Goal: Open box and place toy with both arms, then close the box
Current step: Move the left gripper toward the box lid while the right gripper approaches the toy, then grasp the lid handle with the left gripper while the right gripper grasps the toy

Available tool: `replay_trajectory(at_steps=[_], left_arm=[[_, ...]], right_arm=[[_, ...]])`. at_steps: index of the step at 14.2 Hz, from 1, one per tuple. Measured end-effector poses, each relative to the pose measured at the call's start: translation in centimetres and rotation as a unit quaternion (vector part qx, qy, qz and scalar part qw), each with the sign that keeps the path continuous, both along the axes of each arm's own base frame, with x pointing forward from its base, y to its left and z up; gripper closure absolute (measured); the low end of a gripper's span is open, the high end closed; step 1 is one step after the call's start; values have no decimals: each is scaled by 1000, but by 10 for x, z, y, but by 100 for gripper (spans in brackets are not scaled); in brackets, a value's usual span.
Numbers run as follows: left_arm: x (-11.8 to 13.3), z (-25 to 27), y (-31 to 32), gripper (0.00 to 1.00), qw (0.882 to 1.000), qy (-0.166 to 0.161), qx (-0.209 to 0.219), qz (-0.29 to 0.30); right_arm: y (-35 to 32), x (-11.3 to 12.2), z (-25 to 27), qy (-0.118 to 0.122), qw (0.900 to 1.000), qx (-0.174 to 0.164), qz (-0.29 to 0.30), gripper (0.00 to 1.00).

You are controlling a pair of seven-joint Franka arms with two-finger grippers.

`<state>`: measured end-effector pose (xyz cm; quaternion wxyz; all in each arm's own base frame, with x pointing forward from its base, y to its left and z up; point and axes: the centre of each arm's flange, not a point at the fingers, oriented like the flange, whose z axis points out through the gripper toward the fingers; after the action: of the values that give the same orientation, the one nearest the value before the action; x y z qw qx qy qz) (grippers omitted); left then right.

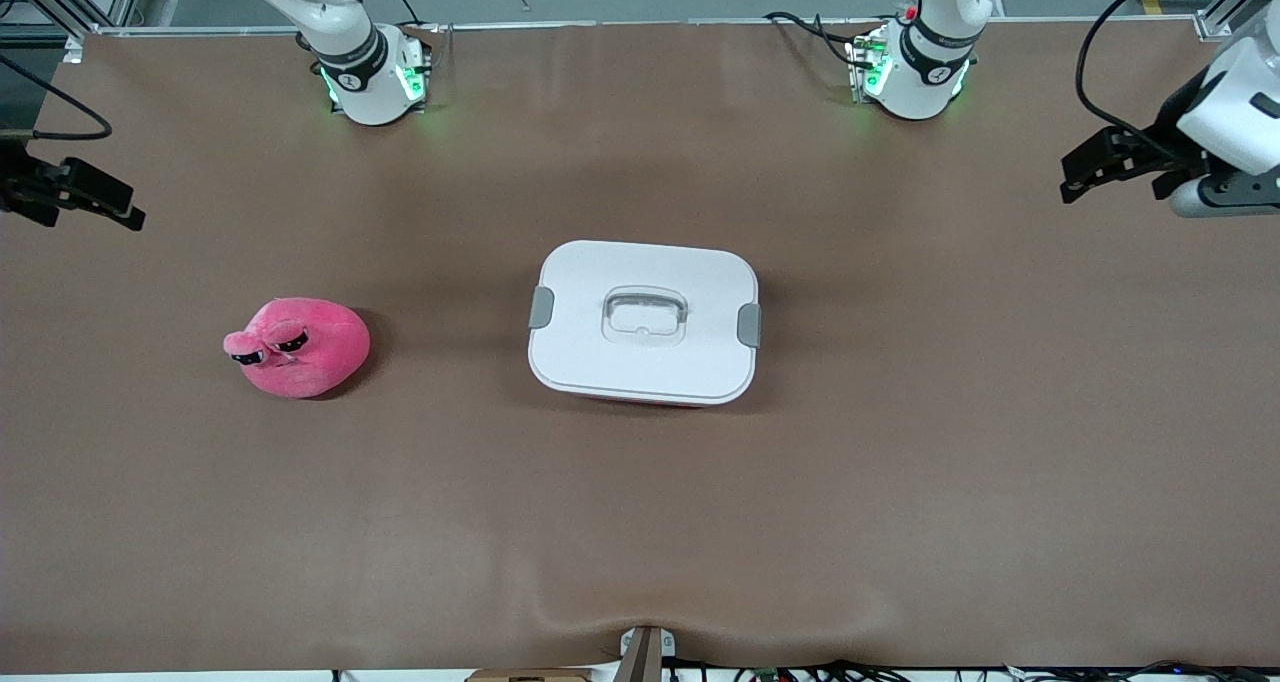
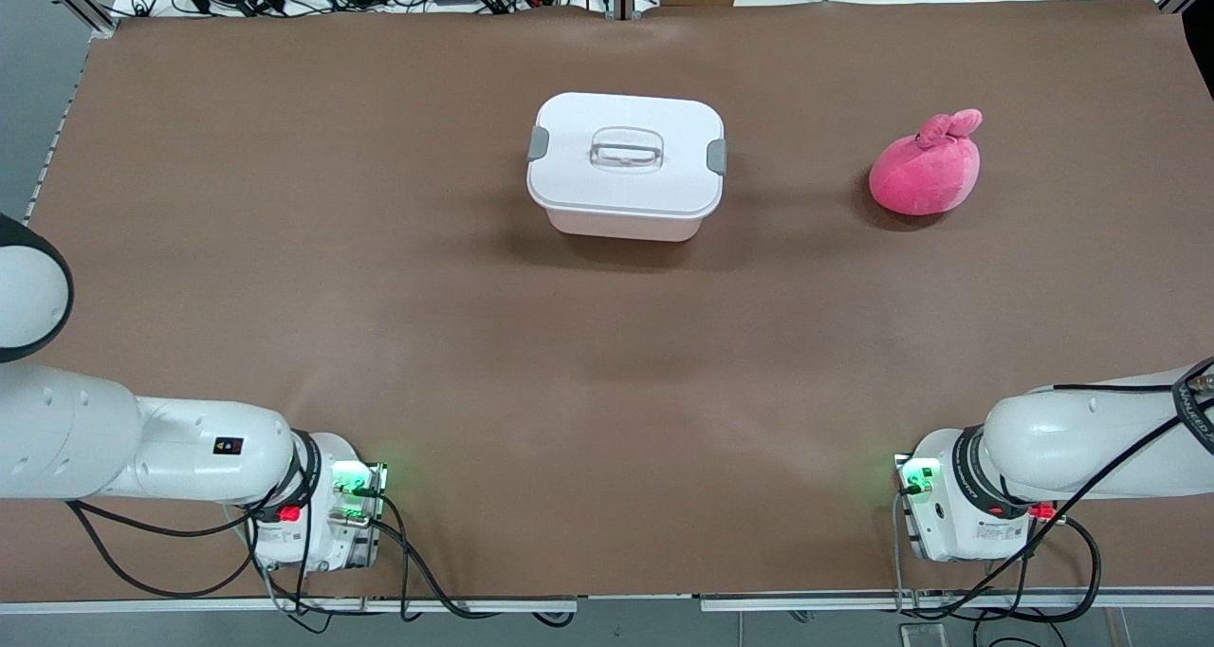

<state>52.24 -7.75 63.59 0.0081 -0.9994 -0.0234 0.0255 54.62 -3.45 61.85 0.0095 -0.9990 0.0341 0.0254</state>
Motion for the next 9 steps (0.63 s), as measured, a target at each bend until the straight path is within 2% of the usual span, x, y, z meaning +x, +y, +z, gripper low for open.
replay_trajectory(at_steps=[4,7,9], left_arm=[[-2,-20,-77,0,997,11,-2,73],[4,-43,-124,0,989,22,-25,142],[6,-57,-160,0,980,19,-32,194]], right_arm=[[3,15,-49,8,1000,0,3,0],[4,23,-83,29,1000,1,4,0],[4,25,-104,36,999,1,4,0]])
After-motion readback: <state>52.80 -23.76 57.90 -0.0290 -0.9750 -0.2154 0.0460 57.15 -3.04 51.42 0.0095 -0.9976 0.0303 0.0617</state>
